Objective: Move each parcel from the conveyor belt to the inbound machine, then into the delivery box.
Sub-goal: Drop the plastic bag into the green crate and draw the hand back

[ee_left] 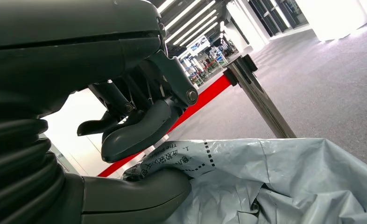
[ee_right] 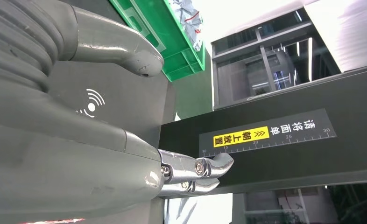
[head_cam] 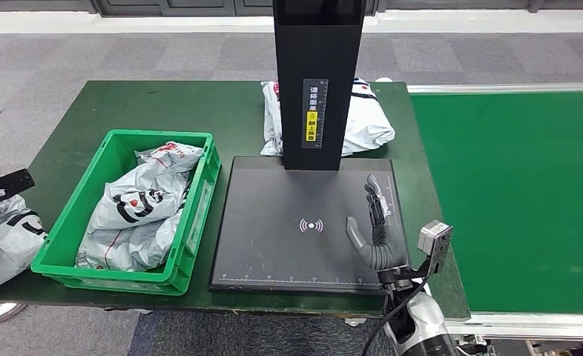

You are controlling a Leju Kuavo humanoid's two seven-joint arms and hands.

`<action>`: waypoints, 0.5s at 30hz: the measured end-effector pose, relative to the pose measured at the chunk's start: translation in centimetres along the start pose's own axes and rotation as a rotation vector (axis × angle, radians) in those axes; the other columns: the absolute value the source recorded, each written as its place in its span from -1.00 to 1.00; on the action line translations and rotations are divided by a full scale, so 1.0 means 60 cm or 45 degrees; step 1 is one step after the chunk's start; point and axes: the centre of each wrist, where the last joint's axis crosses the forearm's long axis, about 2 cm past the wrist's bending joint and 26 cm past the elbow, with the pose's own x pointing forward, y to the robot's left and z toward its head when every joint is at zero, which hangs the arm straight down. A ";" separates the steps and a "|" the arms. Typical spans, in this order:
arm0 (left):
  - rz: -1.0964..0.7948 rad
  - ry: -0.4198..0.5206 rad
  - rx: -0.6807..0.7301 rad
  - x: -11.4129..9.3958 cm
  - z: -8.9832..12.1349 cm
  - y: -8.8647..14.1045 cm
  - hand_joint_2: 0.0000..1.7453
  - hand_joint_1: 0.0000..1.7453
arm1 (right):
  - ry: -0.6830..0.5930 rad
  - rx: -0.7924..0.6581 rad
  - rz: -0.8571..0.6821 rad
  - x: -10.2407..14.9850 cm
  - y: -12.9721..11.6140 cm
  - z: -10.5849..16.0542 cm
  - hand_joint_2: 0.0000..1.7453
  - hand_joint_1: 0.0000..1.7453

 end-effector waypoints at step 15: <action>0.009 0.001 -0.005 -0.001 0.000 0.001 1.00 1.00 | 0.008 -0.001 0.000 -0.002 -0.001 -0.001 1.00 -1.00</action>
